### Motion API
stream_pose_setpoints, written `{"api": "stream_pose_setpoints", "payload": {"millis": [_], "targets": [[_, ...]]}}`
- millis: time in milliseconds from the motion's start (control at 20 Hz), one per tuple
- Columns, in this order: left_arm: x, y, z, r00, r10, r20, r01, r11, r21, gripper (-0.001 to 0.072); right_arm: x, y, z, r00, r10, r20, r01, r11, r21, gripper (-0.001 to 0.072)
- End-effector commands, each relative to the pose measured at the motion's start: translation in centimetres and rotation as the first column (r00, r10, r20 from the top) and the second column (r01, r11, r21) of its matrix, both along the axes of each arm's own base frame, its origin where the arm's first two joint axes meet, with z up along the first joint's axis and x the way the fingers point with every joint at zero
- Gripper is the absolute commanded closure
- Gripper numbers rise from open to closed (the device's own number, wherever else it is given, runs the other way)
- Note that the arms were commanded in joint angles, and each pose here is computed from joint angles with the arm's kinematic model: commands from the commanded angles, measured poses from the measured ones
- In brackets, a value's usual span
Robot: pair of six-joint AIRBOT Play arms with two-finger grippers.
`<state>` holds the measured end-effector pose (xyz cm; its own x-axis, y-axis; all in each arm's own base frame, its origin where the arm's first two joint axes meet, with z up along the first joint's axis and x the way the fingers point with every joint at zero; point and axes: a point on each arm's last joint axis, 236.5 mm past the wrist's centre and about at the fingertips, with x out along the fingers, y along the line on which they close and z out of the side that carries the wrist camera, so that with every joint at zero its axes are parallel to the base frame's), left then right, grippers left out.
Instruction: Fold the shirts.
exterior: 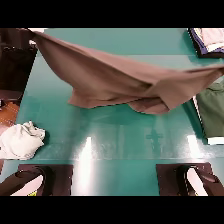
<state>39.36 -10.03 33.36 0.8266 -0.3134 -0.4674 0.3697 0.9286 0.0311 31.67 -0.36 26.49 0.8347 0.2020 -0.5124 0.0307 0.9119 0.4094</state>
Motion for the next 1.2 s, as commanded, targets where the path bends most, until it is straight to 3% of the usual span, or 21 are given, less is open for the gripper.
{"api": "stream_pose_setpoints", "payload": {"millis": [0, 300, 550, 700, 900, 1000, 1150], "targets": [[-1.8, 1.1, 4.1, 0.994, 0.024, 0.103, -0.025, 1.0, 0.014, 0.0685, 0.6, 0.7, 5.2, 0.994, 0.05, 0.095, -0.044, 0.997, -0.065, 0.0696], [-10.6, 2.2, 18.2, 0.893, 0.037, 0.449, -0.02, 0.999, -0.044, 0.0685, -2.5, 4.5, 18.8, 0.903, 0.161, 0.398, -0.085, 0.976, -0.201, 0.0697], [-18.6, 3.4, 25.8, 0.746, 0.104, 0.658, 0.011, 0.986, -0.169, 0.0685, -6.9, 4.2, 27.8, 0.799, 0.157, 0.581, 0.035, 0.952, -0.305, 0.0697], [-20.5, 3.5, 26.5, 0.73, 0.108, 0.675, 0.028, 0.982, -0.187, 0.0686, -8.0, 2.5, 29.1, 0.787, 0.088, 0.61, 0.138, 0.94, -0.313, 0.0697], [-12.8, 4.1, 18.4, 0.884, 0.147, 0.443, -0.089, 0.985, -0.149, 0.0686, -4.7, -1.4, 21.4, 0.918, -0.051, 0.394, 0.145, 0.967, -0.212, 0.0698], [-6.2, 4.0, 9.7, 0.968, 0.155, 0.196, -0.147, 0.988, -0.054, 0.0686, -1.7, -2.4, 14.8, 0.985, -0.03, 0.167, 0.056, 0.987, -0.151, 0.0699], [1.2, 2.7, -3.3, 0.977, 0.14, -0.161, -0.135, 0.99, 0.041, 0.0686, 2.8, -2.1, 4.2, 0.976, 0.059, -0.211, -0.069, 0.997, -0.04, 0.0699]]}}
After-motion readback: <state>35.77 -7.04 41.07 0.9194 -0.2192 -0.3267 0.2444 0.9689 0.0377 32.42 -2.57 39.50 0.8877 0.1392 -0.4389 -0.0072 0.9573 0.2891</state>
